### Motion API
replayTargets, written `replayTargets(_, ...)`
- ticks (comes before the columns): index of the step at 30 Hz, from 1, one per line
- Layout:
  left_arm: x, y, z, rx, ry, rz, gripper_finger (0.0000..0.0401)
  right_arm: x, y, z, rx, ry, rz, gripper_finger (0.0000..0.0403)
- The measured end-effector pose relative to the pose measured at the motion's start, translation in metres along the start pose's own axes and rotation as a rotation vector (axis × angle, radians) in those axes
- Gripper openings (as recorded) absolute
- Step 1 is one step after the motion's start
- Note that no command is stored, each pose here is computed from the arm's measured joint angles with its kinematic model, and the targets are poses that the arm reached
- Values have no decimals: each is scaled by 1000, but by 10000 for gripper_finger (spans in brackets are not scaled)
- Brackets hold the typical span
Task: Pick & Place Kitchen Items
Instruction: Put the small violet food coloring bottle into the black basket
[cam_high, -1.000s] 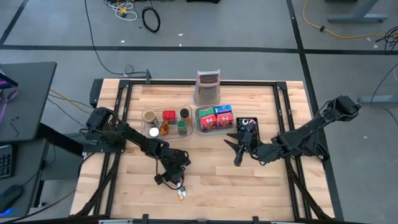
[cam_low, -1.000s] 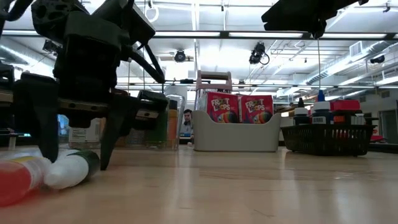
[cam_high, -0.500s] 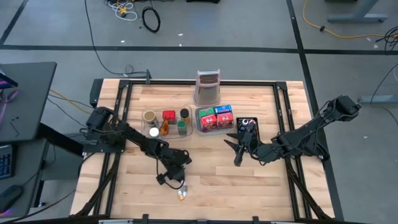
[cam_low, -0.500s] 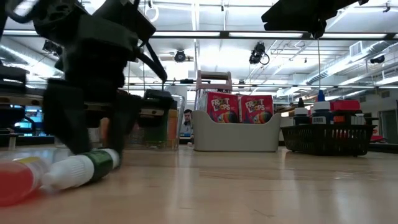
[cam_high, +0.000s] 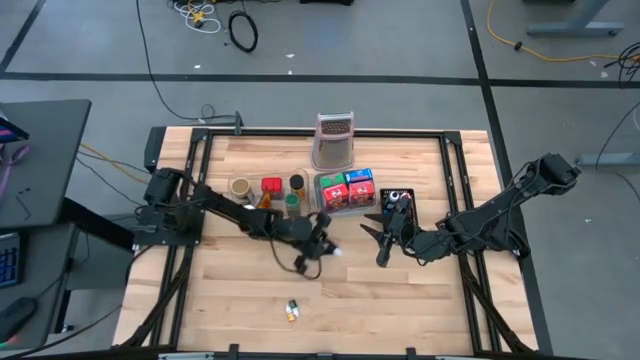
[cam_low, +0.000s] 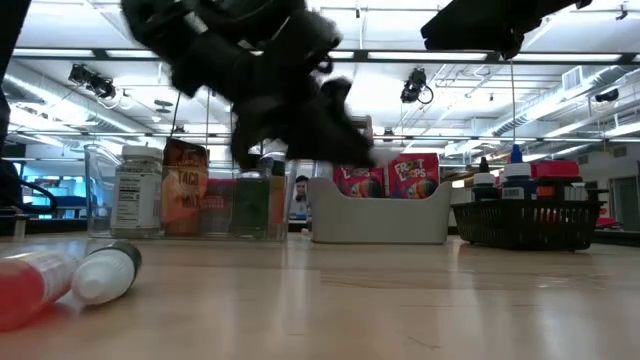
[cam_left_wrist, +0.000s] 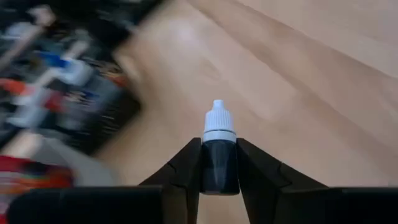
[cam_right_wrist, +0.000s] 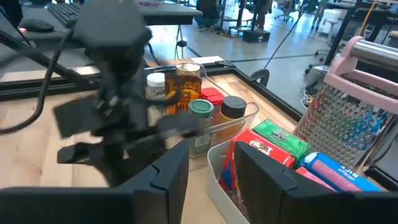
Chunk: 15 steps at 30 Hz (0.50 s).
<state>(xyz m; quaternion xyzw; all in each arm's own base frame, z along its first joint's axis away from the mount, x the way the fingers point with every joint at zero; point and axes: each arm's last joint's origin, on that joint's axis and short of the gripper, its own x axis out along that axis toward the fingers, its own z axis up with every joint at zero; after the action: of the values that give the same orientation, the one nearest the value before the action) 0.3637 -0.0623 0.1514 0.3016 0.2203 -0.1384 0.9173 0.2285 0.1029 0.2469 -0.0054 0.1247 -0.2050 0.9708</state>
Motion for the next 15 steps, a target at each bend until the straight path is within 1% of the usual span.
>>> replayTargets(2, 2, 13, 11, -28, -30, 39, 97, -1, 1, -2, -16, 12, 6, 137)
replayTargets(5, 3, 26, 24, -61, -67, 79, 98, -5, 4, -7, -62, 57, 61, 137)
replayTargets(9, 3, 37, 34, -59, -85, 125, 94, -9, 5, -16, -129, 133, 121, 137)
replayTargets(11, 3, 40, 38, -46, -94, 138, 94, -9, 4, -18, -188, 146, 116, 137)
replayTargets(15, 2, 44, 43, -48, -108, 154, 98, -8, 5, -19, -266, 137, 101, 137)
